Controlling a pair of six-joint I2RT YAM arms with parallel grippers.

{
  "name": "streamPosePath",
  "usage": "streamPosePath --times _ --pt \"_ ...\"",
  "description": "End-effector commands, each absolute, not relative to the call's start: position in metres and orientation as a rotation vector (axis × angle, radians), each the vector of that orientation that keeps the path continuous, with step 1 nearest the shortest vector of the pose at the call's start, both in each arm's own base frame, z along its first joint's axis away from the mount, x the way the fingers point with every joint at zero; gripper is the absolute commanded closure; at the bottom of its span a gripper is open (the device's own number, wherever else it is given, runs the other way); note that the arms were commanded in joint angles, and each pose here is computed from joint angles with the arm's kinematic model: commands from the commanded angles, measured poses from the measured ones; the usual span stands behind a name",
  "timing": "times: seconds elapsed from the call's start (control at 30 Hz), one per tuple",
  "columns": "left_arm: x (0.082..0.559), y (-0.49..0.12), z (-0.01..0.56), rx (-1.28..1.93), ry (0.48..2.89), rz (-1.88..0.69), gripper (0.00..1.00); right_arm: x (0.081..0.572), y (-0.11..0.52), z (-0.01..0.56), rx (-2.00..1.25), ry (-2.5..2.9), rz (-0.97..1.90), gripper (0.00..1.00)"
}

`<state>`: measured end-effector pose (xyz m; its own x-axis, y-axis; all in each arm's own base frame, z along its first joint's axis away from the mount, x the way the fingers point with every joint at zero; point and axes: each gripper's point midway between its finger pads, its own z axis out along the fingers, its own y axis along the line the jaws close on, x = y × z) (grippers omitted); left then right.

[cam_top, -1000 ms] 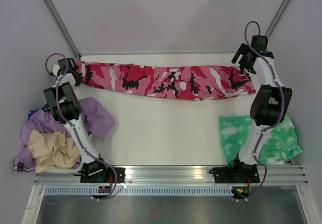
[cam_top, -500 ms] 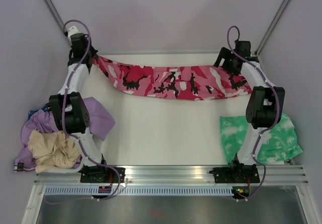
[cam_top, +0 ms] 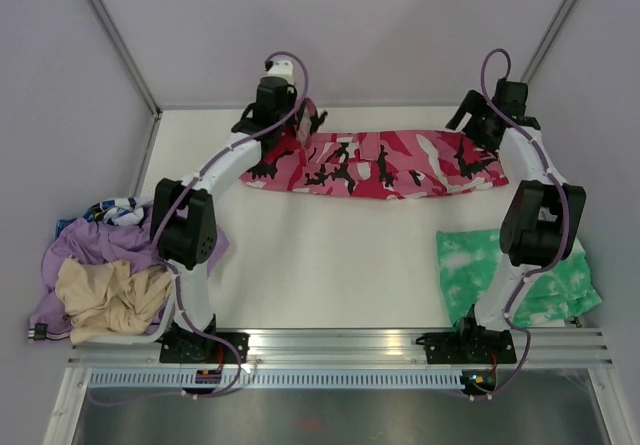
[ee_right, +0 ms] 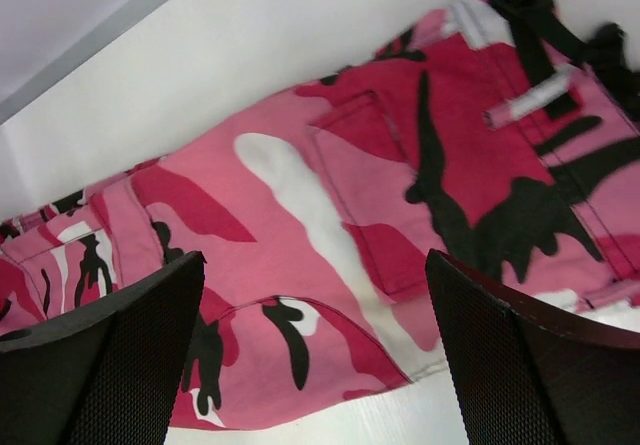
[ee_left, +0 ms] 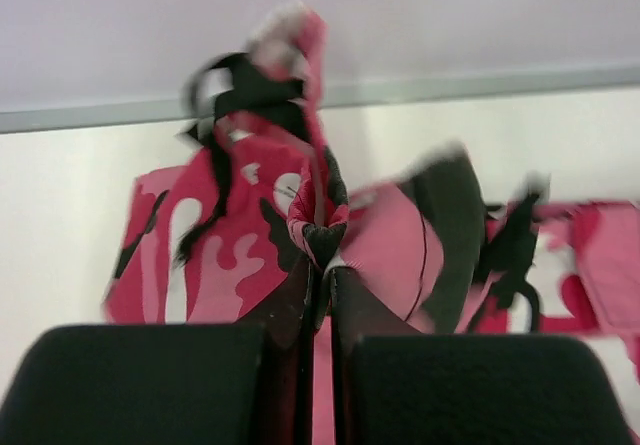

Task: Fold and stack the trousers
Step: Fold the trousers

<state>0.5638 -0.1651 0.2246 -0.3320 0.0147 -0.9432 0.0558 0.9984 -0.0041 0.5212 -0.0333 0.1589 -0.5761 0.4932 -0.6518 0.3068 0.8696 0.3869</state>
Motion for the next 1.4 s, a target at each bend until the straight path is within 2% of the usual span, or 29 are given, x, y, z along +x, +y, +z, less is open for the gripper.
streamPosePath --times 0.0,0.13,0.2,0.3,0.4,0.53,0.67,0.8,0.97,1.0,1.03,1.13,1.17,1.23,1.3,1.33,1.37 --pt "0.553 -0.214 0.215 0.123 1.906 -0.095 0.98 0.509 -0.051 0.173 0.666 2.166 0.339 0.02" --pt "0.530 -0.269 0.182 0.144 1.982 -0.206 0.98 0.501 -0.049 0.171 0.640 2.190 0.342 0.02" --pt "0.523 -0.274 0.153 0.142 2.075 -0.183 0.98 0.499 -0.043 0.171 0.617 2.200 0.375 0.02" --pt "0.523 -0.262 0.145 0.038 2.139 -0.115 0.98 0.496 -0.029 0.171 0.569 2.215 0.465 0.02" --pt "0.531 -0.241 0.173 -0.117 2.089 -0.010 0.98 0.495 -0.011 0.171 0.523 2.209 0.539 0.02" --pt "0.539 -0.231 0.221 -0.347 2.001 -0.103 0.98 0.499 0.009 0.175 0.478 2.201 0.578 0.02" --pt "0.542 -0.219 0.226 -0.523 1.959 -0.176 0.98 0.501 0.027 0.176 0.447 2.200 0.632 0.03" --pt "0.542 -0.244 0.192 -0.434 2.041 -0.275 0.98 0.499 0.034 0.172 0.427 2.218 0.642 0.03" --pt "0.525 -0.279 0.115 -0.192 2.273 -0.365 0.95 0.492 0.039 0.163 0.427 2.253 0.650 0.03" --pt "0.514 -0.287 0.105 -0.115 2.321 -0.408 0.89 0.490 0.040 0.162 0.424 2.260 0.651 0.03" --pt "0.507 -0.289 0.102 -0.078 2.341 -0.428 0.72 0.489 0.043 0.161 0.419 2.263 0.655 0.03" --pt "0.482 -0.285 0.121 0.039 2.314 -0.481 0.35 0.489 0.051 0.162 0.394 2.267 0.677 0.03" --pt "0.478 -0.281 0.156 0.051 2.240 -0.503 0.30 0.489 0.059 0.162 0.375 2.272 0.695 0.03" --pt "0.469 -0.268 0.170 0.079 2.218 -0.465 0.22 0.495 0.070 0.169 0.348 2.254 0.721 0.03" --pt "0.466 -0.250 0.197 0.072 2.186 -0.419 0.18 0.505 0.094 0.178 0.307 2.232 0.789 0.03" --pt "0.466 -0.242 0.203 0.051 2.178 -0.407 0.03 0.507 0.113 0.183 0.272 2.225 0.822 0.03" --pt "0.468 -0.234 0.211 -0.006 2.169 -0.411 0.02 0.510 0.137 0.186 0.226 2.221 0.874 0.03"
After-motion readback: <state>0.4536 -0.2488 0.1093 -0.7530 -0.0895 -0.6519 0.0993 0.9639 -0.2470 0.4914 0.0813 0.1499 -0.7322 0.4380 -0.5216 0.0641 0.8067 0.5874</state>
